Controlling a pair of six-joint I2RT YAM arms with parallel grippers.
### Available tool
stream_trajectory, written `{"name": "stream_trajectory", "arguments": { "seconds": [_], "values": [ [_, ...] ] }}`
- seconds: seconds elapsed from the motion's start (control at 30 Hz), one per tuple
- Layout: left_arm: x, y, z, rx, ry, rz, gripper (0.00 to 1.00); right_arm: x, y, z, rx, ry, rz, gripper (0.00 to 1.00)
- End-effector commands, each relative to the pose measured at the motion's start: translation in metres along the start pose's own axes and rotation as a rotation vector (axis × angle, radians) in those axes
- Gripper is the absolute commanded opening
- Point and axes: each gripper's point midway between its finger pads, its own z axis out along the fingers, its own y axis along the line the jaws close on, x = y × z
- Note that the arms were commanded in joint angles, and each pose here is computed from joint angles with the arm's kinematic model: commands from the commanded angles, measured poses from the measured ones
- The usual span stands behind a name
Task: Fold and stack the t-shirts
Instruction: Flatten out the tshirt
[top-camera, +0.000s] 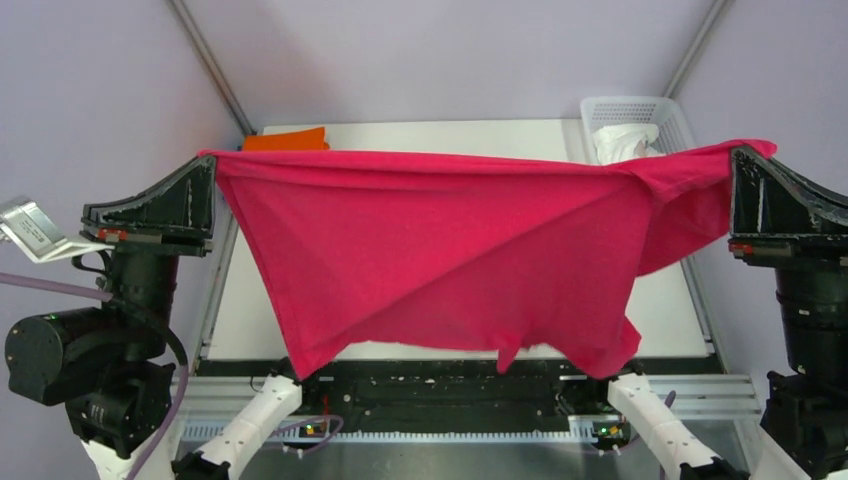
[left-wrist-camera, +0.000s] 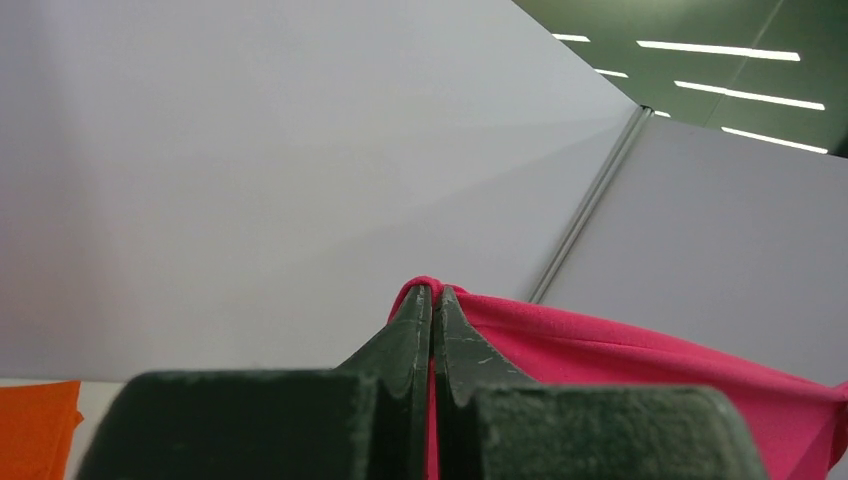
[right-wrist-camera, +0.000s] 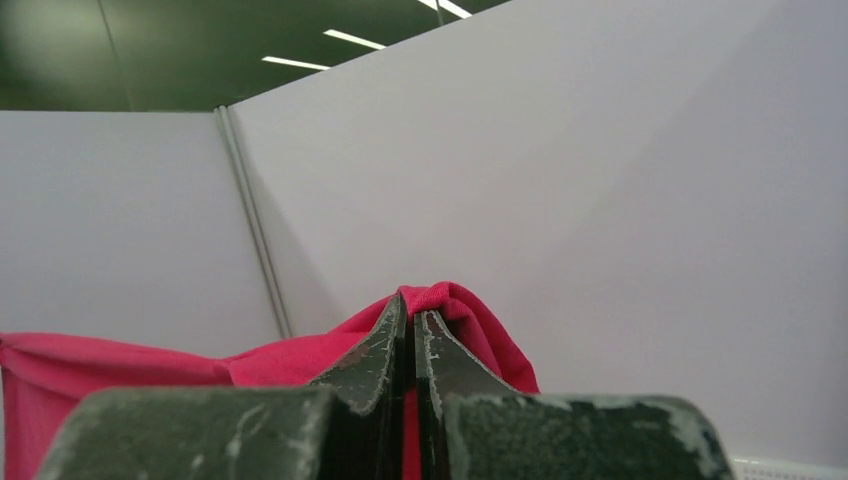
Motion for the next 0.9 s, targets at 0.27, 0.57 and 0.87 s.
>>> {"name": "stream_trajectory", "arguments": {
  "seconds": [0.27,0.57,0.87],
  "values": [
    [0.079,0.087,0.041,-0.312,0.08,0.058,0.0,0.117,-0.061,0.023,0.181,0.24,-0.007,0.0],
    [0.271,0.272,0.069,-0.867,0.385,0.266,0.0,0.322,-0.151,0.031,0.428,0.557,0.039,0.0],
    [0.41,0.39,0.101,-0.964,0.64,0.193,0.0,0.503,-0.213,0.036,0.532,0.81,0.069,0.0]
  ]
}}
